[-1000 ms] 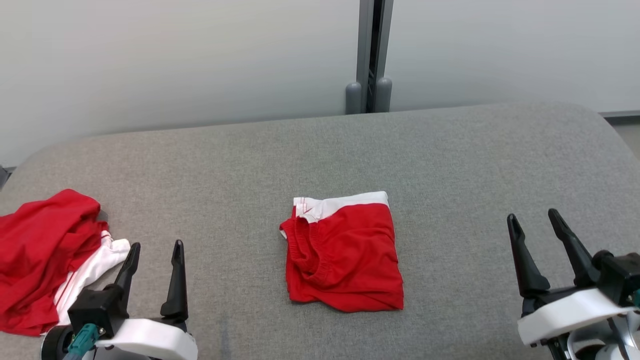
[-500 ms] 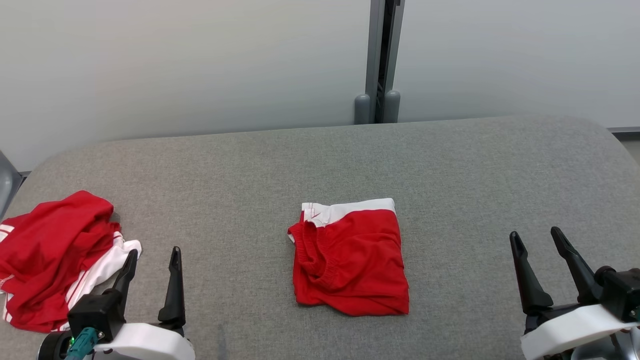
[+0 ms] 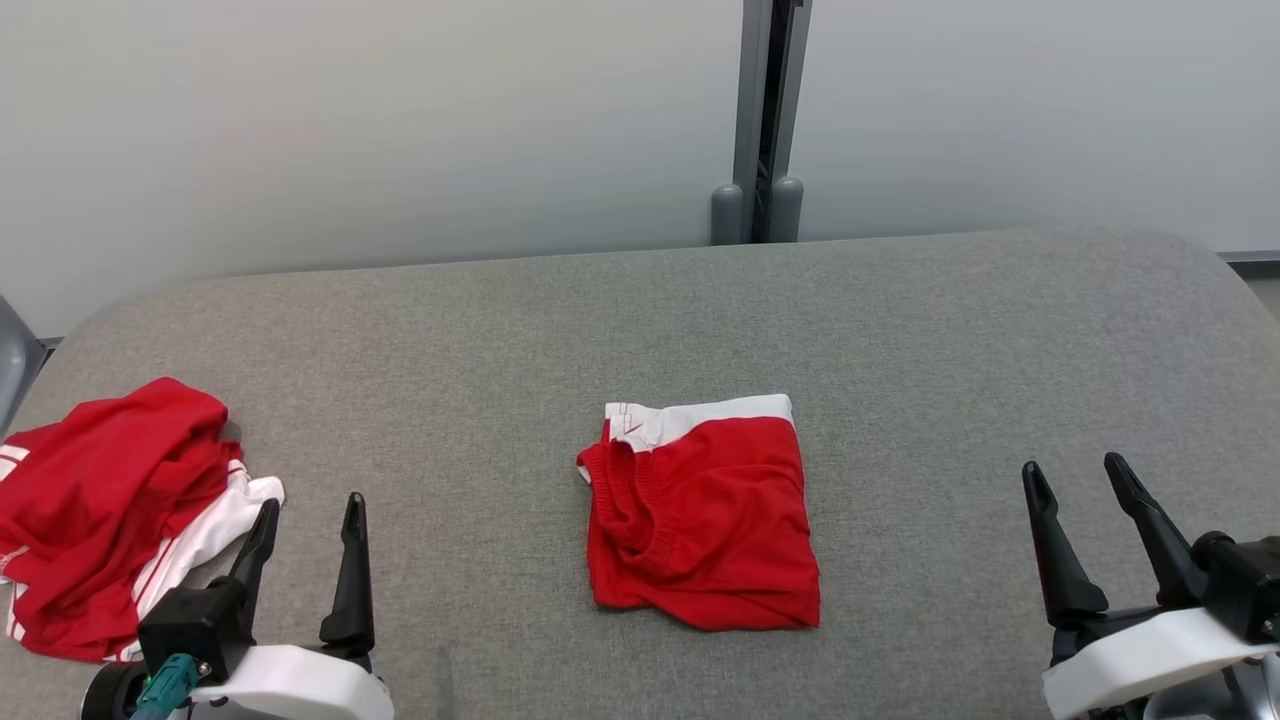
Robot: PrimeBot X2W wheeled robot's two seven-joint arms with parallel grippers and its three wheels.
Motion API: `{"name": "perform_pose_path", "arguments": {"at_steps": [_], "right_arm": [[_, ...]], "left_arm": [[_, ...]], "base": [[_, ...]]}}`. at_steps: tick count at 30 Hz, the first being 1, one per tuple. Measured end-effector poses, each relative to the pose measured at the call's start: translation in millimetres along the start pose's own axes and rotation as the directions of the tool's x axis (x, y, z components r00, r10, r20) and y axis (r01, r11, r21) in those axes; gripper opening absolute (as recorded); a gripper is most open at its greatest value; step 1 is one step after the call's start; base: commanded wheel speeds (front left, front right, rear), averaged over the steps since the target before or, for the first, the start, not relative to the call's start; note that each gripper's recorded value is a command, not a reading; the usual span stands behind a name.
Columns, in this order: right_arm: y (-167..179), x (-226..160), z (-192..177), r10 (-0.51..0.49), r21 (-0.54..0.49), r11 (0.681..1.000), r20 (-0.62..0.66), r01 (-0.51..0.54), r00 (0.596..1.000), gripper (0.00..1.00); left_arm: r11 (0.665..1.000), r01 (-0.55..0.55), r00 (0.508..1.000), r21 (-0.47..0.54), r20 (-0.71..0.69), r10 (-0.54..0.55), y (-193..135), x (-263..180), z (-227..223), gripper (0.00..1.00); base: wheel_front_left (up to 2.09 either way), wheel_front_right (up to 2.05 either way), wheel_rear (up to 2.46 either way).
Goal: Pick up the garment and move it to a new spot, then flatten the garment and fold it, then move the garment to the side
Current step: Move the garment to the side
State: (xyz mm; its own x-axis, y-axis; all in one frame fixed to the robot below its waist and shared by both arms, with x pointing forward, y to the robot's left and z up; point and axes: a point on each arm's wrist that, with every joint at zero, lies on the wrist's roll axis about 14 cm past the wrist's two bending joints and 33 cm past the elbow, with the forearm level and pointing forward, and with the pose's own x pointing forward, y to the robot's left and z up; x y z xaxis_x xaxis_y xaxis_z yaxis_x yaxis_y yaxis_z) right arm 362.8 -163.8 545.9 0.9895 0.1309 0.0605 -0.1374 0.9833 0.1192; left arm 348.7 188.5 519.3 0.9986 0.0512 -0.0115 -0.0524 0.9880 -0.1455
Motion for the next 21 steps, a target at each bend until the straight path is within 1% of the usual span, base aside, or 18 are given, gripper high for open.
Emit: {"name": "perform_pose_path", "arguments": {"at_steps": [6, 11, 14, 16, 21], "right_arm": [[0, 3, -1, 0.002, 0.0, 1.0, -0.002, -0.002, 1.0, 1.0], [-2, 16, -10, 0.015, -0.024, 1.0, -0.029, -0.016, 0.999, 1.0], [4, 32, -24, 0.045, -0.029, 0.998, -0.069, -0.047, 0.997, 1.0], [14, 44, -36, 0.086, -0.021, 0.996, -0.094, -0.088, 0.992, 1.0], [38, 66, -80, 0.164, 0.004, 0.986, -0.209, -0.167, 0.964, 1.0]], "left_arm": [[1.0, -0.019, 0.999, -0.007, 0.027, 0.019, 4, 0, 6, 1.0], [0.999, -0.05, 0.995, -0.016, 0.083, 0.051, 14, 3, 21, 1.0], [0.997, -0.075, 0.99, -0.023, 0.119, 0.077, 22, 5, 30, 1.0], [0.995, -0.094, 0.986, -0.023, 0.134, 0.096, 29, 6, 35, 1.0], [0.988, -0.154, 0.974, -0.024, 0.167, 0.156, 52, 5, 42, 1.0]], "base": [[0.0, 0.0, 0.0], [0.0, 0.0, 0.0], [0.0, 0.0, 0.0], [0.0, 0.0, 0.0], [0.0, 0.0, 0.0]]}}
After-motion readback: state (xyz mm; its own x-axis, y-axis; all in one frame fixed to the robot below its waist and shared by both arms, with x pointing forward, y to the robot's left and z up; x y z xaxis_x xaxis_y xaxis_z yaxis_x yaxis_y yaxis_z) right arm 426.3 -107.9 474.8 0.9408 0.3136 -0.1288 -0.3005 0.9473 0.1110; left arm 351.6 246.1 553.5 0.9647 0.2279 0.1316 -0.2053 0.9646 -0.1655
